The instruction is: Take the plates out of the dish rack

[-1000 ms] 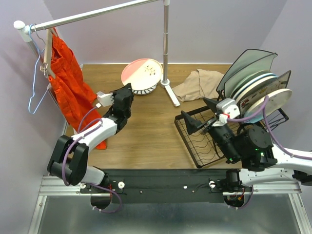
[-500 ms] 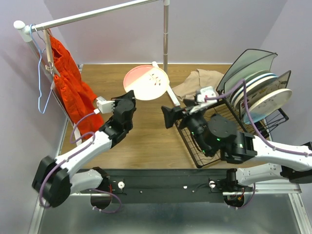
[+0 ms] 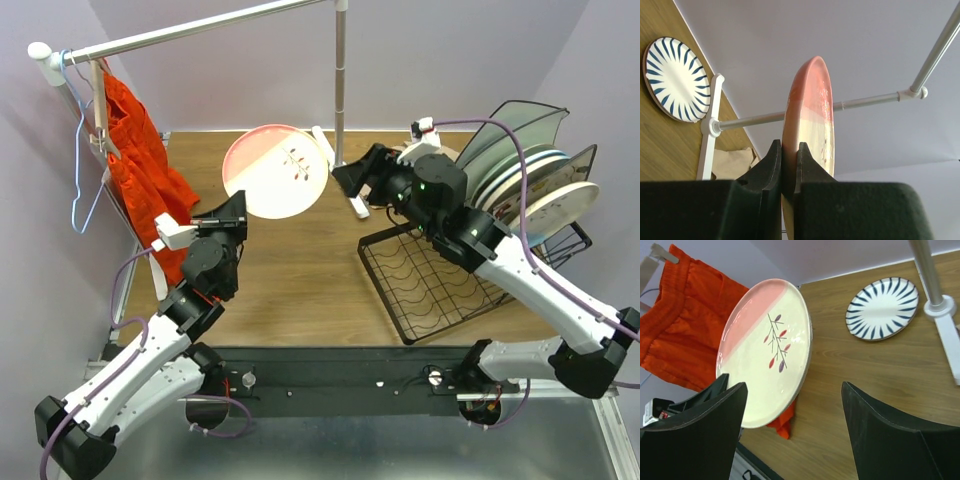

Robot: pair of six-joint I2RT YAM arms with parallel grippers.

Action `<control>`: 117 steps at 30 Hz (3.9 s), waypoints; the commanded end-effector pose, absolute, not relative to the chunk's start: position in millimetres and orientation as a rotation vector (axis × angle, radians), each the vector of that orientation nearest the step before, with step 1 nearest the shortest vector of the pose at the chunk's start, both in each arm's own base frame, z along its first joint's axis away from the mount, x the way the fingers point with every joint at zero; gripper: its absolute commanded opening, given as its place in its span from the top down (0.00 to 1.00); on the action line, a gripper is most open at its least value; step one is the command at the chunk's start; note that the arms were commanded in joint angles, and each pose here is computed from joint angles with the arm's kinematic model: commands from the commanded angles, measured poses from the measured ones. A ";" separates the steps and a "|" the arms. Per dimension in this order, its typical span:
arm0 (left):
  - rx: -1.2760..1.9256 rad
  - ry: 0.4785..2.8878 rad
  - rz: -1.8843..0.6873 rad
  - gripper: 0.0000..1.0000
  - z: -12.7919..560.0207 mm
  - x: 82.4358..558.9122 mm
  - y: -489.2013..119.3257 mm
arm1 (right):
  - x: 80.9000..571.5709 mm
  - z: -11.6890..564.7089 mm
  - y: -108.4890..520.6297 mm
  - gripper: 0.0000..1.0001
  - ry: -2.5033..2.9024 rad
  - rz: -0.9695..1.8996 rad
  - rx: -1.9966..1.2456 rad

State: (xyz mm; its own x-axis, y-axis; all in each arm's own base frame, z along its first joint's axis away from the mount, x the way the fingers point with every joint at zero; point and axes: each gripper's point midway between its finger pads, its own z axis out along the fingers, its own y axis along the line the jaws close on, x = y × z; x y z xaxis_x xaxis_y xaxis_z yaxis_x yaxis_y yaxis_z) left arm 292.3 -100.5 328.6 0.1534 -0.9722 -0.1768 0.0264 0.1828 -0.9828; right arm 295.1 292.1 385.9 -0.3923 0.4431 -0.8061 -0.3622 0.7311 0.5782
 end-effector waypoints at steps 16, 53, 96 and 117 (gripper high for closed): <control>-1.053 1.003 -1.228 1.00 380.8 265.3 -99.0 | 317.4 357.6 362.1 0.63 1.861 1.259 -0.003; -0.568 1.433 -0.757 0.19 370.3 238.0 -97.4 | 440.3 395.0 374.1 0.99 1.584 1.202 0.324; -0.452 1.254 -0.866 0.20 442.6 178.3 -66.4 | 475.8 98.5 540.9 0.62 1.968 1.098 0.478; -0.391 1.318 -0.762 0.20 439.6 196.6 -76.3 | 430.9 123.9 489.8 0.51 2.079 0.914 0.279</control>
State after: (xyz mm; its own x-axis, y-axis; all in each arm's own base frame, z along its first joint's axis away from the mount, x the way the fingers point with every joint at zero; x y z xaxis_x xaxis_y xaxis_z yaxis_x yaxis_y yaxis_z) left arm 198.5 -80.0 425.5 0.0271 -0.7363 -0.6761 0.2636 0.6577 -0.7057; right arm 450.5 503.2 75.4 -0.6364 0.5449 -0.5460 -0.0385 0.6845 0.7280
